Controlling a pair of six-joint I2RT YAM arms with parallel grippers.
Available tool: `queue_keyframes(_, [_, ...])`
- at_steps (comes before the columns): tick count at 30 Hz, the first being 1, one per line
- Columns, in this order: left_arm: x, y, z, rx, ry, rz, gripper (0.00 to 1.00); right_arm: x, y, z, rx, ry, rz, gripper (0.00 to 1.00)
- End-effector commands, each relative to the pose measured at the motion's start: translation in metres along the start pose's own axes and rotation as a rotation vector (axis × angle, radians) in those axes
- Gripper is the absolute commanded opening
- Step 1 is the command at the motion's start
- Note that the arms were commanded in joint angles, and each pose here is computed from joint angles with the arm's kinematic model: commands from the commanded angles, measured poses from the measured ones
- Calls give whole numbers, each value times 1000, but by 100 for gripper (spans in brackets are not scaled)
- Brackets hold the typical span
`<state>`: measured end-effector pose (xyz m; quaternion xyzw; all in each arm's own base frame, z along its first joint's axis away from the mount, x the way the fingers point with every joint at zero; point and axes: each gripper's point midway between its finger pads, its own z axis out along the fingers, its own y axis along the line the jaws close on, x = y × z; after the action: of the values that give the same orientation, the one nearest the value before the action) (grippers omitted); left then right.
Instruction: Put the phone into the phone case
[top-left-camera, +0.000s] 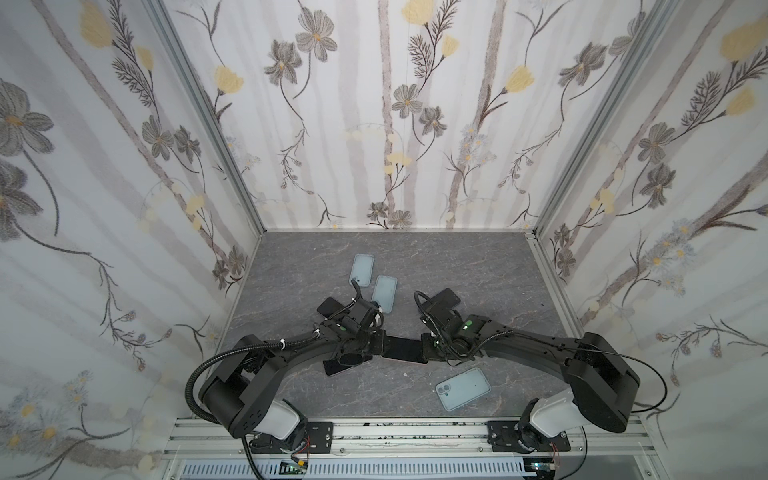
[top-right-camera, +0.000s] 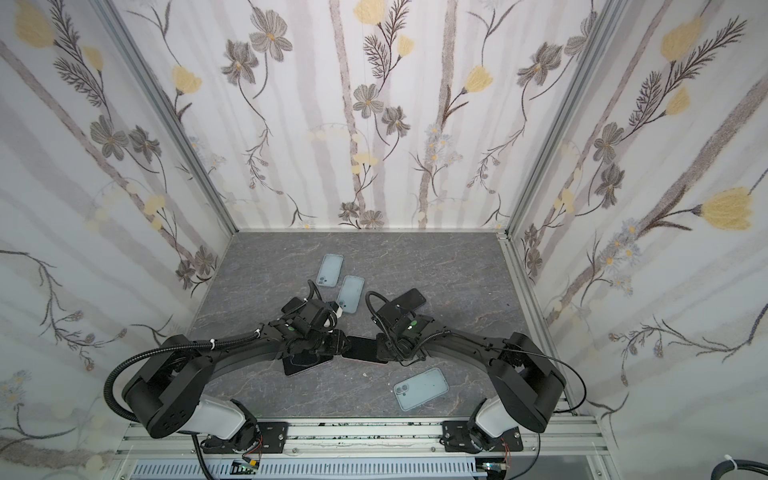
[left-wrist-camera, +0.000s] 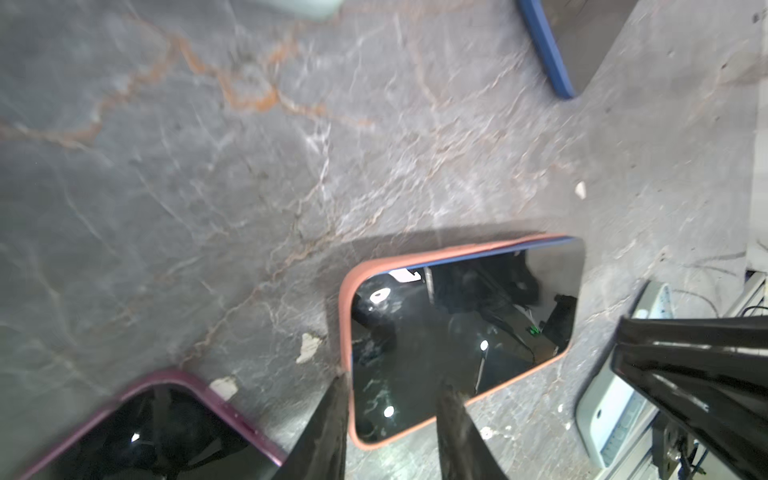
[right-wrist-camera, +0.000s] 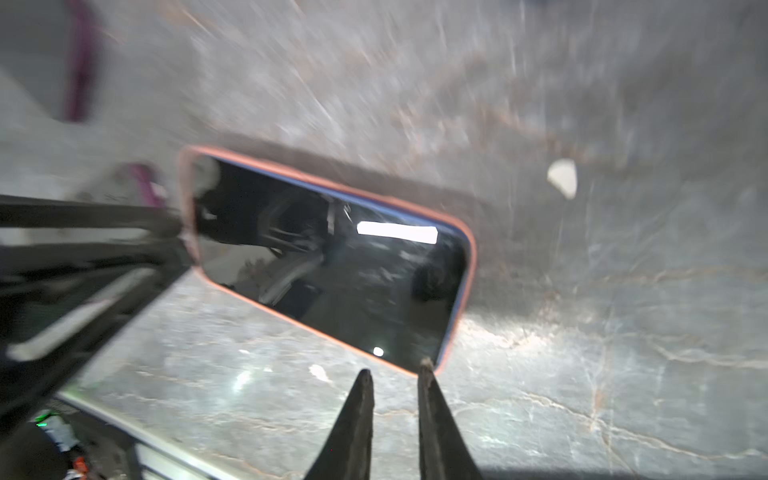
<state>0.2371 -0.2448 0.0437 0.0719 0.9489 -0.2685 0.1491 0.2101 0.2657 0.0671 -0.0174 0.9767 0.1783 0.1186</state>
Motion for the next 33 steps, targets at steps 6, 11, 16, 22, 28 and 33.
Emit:
queue_keyframes(6, [-23, -1, -7, -30, -46, 18, 35, -22, 1, -20, 62, -59, -60, 22])
queue_keyframes(11, [-26, -2, -3, -35, -38, 23, 35, -25, -3, -12, 88, -36, -77, 23])
queue_keyframes(16, [-25, 3, 4, -52, -22, 18, 35, -26, -14, -1, 118, -9, -77, 22])
queue_keyframes(22, [-19, 8, 10, -62, 7, 17, 34, -23, -27, 13, 151, 29, -68, 19])
queue_keyframes(28, [-16, 8, 15, -53, 25, 16, 34, -19, -34, 24, 158, 59, -57, 16])
queue_keyframes(33, [-11, 11, 17, -58, 39, 17, 34, -13, -39, 32, 168, 80, -53, 16])
